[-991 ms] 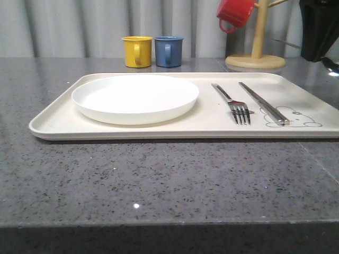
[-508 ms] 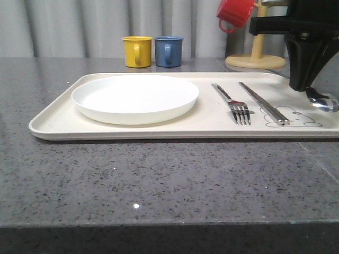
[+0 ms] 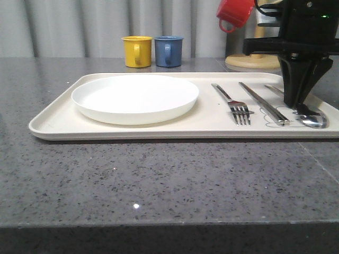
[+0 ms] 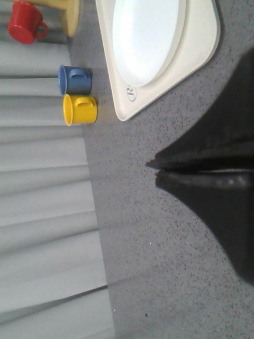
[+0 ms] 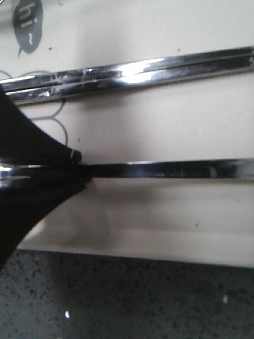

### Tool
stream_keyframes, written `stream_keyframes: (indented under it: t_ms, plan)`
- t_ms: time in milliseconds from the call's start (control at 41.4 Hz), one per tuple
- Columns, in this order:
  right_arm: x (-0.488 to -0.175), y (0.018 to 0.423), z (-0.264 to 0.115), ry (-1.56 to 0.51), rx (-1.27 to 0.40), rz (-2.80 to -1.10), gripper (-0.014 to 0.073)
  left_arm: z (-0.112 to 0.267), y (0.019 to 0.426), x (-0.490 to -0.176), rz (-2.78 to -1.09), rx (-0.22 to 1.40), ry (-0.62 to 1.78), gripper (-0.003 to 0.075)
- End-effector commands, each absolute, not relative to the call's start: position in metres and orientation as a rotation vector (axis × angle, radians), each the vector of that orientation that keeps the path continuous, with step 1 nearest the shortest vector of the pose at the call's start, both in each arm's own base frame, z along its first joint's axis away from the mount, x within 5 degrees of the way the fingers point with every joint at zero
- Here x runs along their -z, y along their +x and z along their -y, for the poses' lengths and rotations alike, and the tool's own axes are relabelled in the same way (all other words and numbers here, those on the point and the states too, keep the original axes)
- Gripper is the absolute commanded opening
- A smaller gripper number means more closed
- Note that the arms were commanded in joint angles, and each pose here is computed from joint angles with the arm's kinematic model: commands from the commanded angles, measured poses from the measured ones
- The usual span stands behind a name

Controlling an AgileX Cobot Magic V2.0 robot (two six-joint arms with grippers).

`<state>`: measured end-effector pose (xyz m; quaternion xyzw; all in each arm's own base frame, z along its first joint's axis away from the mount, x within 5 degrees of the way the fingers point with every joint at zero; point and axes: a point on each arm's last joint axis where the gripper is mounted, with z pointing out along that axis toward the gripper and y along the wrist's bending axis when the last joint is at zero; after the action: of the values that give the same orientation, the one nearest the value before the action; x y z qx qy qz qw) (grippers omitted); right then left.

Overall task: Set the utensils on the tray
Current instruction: 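Place the spoon on the tray beside the chopsticks with the right gripper, then open the right gripper and lift it away from the spoon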

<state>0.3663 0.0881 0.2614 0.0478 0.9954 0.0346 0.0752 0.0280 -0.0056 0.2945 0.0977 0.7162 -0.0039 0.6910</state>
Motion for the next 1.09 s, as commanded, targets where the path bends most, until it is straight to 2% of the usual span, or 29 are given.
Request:
stream_keyframes:
  t_ms: [0,145,387,629,1064]
  plan:
    - [-0.286,0.364,-0.086,0.139,-0.116,-2.906,-0.0066,0.005,0.027,-0.310,-1.504,0.024,0.188,-0.0019]
    - [-0.286,0.364,-0.086,0.138,-0.112,-2.905,-0.0011,0.005,0.027,-0.310,-1.504,0.024,0.188,-0.0019]
    - [-0.288,0.365,-0.086,0.135,-0.115,-2.881,0.0181,0.005,0.027,-0.310,-1.504,0.024,0.188,-0.0019]
    - [-0.309,0.363,-0.085,0.129,-0.128,-2.817,0.0287,0.005,0.027,-0.310,-1.504,0.024,0.188,-0.0019]
    - [-0.374,0.343,-0.078,0.114,-0.145,-2.684,0.0303,0.005,0.027,-0.310,-1.504,0.024,0.188,-0.0019]
